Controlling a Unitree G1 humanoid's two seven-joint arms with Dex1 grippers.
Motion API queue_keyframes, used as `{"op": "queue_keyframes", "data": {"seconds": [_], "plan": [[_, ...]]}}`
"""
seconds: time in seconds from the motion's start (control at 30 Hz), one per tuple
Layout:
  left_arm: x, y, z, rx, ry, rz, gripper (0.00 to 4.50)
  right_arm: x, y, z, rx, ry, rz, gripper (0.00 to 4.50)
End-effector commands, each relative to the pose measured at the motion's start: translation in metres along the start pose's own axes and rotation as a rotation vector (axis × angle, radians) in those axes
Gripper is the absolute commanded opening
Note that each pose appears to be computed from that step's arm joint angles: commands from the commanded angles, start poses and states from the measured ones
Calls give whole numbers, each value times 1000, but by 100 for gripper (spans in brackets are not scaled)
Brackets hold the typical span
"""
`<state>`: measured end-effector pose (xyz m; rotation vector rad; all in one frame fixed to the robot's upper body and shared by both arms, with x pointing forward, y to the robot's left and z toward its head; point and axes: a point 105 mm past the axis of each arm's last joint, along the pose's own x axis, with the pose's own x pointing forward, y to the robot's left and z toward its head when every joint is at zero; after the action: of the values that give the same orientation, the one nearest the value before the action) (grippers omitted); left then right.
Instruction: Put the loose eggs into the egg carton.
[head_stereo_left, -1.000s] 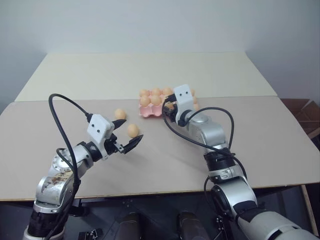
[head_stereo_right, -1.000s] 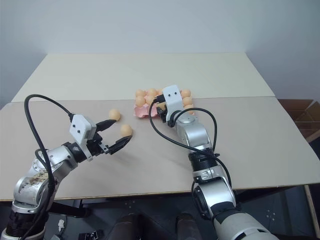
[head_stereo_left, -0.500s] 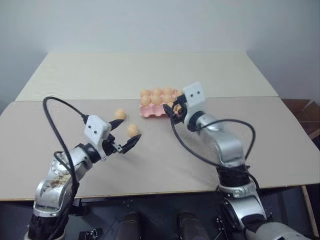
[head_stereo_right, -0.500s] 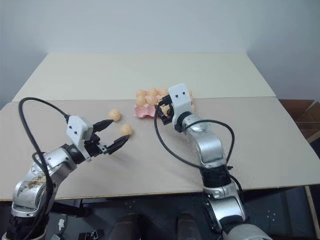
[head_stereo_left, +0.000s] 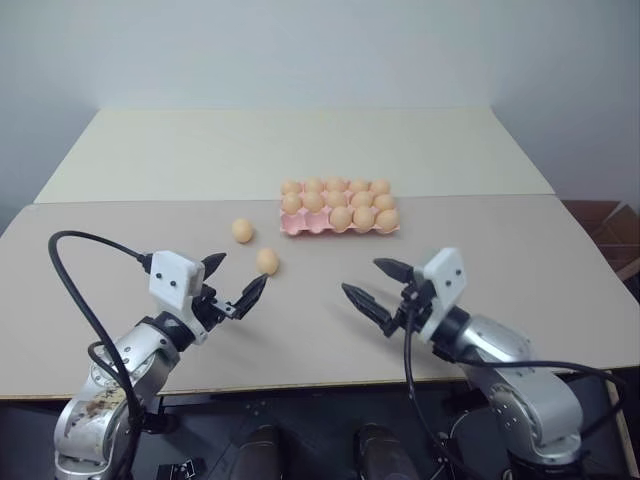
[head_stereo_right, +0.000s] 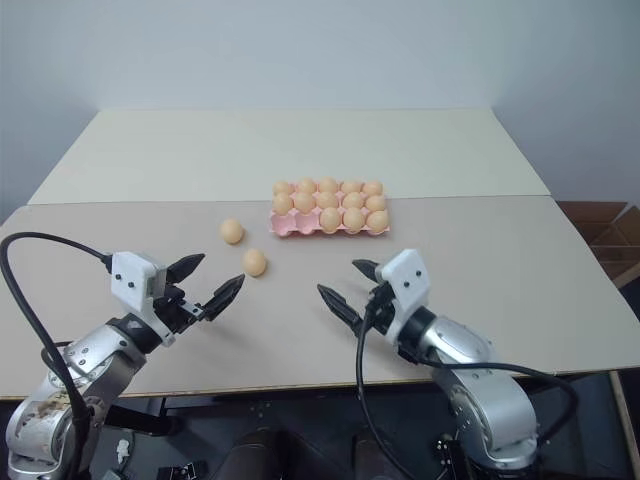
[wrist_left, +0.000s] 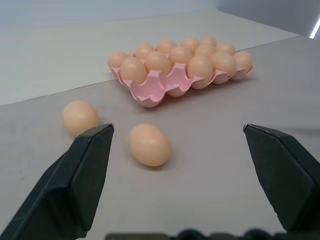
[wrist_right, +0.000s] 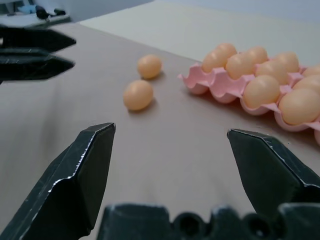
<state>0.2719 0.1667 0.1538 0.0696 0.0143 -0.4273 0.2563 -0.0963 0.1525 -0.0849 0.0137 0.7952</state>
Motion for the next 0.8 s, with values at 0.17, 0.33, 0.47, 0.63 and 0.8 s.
{"op": "queue_keyframes", "data": {"seconds": [0.17,0.33,0.47,0.63,0.8], "plan": [[11,-8,-5,43,47,144,450,-13,11,10,-58,-28,98,437],[34,-17,-3,36,69,187,450,-8,11,10,-95,-30,102,437],[52,-18,1,-5,66,213,450,-5,13,12,-109,-37,107,437],[66,-16,-3,-12,130,228,450,-4,12,12,-121,-28,107,437],[77,-11,-6,-90,172,262,450,-4,11,14,-133,-27,104,437]]}}
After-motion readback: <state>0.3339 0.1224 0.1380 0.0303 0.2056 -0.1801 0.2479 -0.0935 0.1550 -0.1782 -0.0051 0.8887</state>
